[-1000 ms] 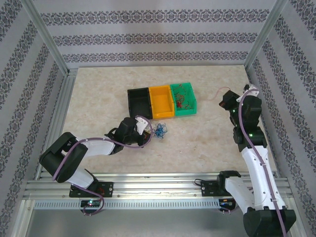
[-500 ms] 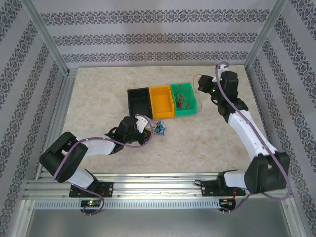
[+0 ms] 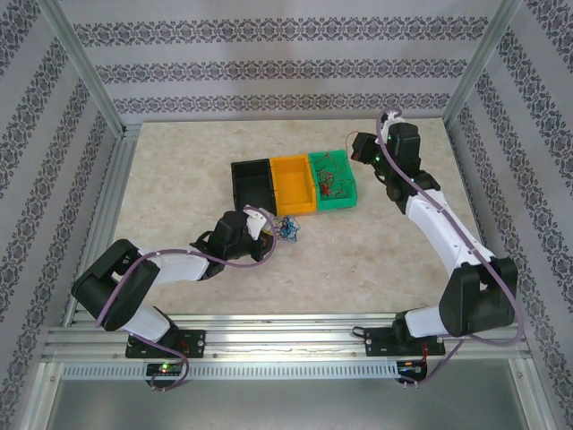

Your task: Untangle the cables

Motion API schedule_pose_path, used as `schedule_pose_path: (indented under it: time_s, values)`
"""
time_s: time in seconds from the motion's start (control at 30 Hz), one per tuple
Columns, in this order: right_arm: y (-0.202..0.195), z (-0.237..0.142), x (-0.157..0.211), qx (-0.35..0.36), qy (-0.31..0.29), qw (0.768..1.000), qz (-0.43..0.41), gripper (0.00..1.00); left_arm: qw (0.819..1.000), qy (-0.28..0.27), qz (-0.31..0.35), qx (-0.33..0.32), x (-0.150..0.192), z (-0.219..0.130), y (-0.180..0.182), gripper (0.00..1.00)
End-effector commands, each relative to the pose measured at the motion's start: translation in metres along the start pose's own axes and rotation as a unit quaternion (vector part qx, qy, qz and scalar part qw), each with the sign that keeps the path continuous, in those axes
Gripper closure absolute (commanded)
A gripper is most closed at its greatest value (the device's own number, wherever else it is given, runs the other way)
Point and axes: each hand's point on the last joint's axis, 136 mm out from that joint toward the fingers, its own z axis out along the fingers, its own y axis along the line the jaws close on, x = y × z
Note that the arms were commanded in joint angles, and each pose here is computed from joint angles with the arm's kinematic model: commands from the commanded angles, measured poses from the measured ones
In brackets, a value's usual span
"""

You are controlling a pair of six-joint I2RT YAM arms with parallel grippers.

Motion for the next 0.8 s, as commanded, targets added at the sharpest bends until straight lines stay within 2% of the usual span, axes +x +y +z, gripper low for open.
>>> schedule_pose_path:
  time_s: [0.0,0.4,0.63,0.77]
  values:
    - [0.014,-0.033,-0.041,0.014,-0.073,0.997,-0.025,1.0,1.0,-0.02,-0.002,-0.003,-0.005,-0.001,-0.001,1.0]
    - [0.004,-0.098,-0.066,0.075,-0.163,0.984,-0.015,1.0,1.0,-0.011,-0.004,0.003,-0.003,0.006,-0.001,1.0]
    - [0.01,-0.094,-0.063,0.055,-0.152,0.987,-0.024,1.0,1.0,-0.009,-0.003,0.006,-0.003,0.007,-0.002,1.0]
    - [0.003,-0.099,-0.073,0.09,-0.174,0.98,-0.044,1.0,1.0,-0.006,-0.004,0.004,-0.003,0.008,-0.001,1.0]
